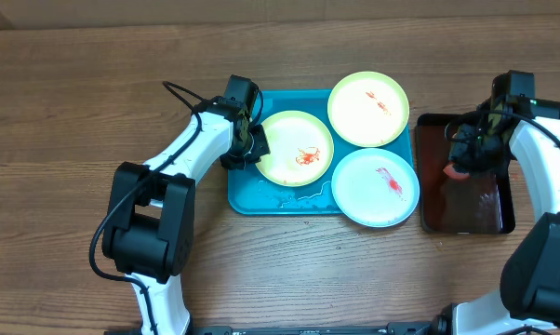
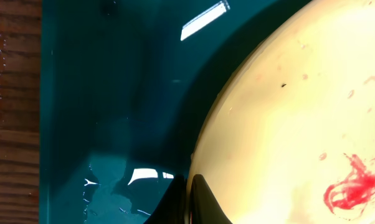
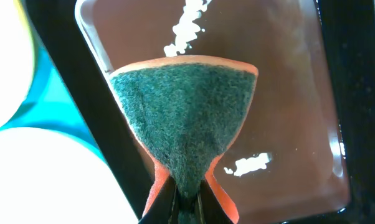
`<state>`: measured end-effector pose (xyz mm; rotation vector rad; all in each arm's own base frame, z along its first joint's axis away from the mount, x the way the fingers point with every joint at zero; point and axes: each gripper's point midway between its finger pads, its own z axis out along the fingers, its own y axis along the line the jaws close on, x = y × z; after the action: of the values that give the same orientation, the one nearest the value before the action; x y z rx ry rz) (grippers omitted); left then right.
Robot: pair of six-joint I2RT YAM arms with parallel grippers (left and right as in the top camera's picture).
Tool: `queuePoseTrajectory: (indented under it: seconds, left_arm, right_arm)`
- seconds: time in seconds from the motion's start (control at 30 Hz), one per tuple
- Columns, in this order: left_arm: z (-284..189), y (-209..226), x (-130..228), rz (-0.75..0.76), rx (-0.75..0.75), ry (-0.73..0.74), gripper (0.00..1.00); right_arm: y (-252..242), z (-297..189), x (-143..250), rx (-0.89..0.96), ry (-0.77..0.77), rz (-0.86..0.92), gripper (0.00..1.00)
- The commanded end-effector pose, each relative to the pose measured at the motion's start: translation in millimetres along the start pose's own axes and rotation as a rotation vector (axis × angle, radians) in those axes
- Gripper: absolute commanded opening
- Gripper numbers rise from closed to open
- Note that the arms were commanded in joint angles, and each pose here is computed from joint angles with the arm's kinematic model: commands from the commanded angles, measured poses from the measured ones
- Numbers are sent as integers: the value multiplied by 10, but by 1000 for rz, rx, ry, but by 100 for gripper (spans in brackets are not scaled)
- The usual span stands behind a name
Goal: Clean dirty plates on tray and stack at the side
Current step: 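Grasp the green-and-orange sponge from the brown tray with the right gripper, then carry the sponge with the right gripper onto the held yellow plate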
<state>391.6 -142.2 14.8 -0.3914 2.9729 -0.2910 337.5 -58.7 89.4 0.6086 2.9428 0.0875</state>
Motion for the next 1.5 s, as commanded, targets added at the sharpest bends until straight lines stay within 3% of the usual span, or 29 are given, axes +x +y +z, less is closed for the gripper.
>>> queuePoseTrajectory:
  seconds: [0.0,0.3,0.47,0.63,0.93,1.47]
  left_arm:
    - [55,11,0,13,1,15,4]
    - [55,10,0,15,2,14,4]
    - [54,-23,2,22,21,18,4]
    - [53,-40,0,28,31,20,4]
    - [50,-72,22,10,53,34,4]
    - [40,-28,1,-9,62,42,4]
  right_arm:
    - [84,-259,-90,-34,-78,-38,4]
    - [340,-489,-44,-137,-71,-102,4]
    - [1082,-624,65,-323,-77,-221,4]
    - [1779,-607,266,-397,-84,-257,4]
    - [2509,7,724,-353,19,-267,4]
    - [2665,850,818,-225,52,-173,4]
